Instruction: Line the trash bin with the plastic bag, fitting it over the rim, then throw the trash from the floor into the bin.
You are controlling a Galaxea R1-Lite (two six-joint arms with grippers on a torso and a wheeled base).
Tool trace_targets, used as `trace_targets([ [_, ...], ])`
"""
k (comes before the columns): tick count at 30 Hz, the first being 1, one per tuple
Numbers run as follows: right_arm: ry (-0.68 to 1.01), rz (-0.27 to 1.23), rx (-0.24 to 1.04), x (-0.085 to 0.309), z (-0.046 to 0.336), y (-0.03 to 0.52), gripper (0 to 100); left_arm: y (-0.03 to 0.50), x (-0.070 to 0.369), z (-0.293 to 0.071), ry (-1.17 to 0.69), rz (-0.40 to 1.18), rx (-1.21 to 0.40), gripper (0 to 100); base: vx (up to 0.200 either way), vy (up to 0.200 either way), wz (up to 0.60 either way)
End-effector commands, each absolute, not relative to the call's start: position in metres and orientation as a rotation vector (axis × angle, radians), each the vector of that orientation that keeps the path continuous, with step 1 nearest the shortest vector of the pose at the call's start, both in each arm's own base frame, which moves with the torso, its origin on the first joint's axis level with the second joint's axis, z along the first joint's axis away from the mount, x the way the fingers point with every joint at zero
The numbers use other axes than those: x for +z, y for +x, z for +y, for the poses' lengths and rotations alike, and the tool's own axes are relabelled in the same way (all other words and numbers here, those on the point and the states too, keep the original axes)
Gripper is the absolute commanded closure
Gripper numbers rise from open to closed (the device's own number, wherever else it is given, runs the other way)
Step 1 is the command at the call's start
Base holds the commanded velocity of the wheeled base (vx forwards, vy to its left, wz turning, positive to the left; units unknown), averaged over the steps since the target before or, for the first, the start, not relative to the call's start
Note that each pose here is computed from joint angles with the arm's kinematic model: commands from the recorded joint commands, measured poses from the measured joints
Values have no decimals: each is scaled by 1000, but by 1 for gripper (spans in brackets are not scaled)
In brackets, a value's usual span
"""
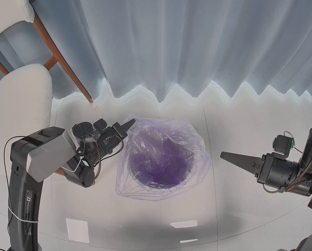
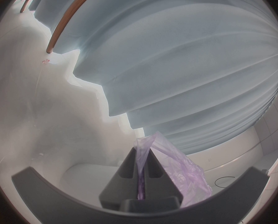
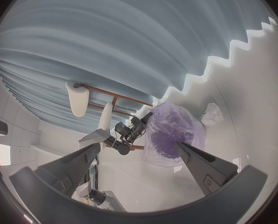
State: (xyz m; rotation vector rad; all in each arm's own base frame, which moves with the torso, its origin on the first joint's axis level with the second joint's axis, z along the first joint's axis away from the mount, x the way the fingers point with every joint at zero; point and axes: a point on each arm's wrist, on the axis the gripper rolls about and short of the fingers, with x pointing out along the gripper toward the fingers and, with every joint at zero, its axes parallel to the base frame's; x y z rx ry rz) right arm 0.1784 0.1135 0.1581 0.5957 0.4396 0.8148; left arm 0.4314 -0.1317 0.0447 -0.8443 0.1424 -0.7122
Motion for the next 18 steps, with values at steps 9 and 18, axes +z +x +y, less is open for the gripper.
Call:
trace_targets([
  [9, 594, 439, 816, 158, 113, 178, 0, 434, 24, -129, -846, 163, -686, 100, 0, 0, 0],
  [18, 593, 441, 817, 158, 113, 178, 0, 440, 8, -129, -850, 173, -671, 100, 0, 0, 0],
])
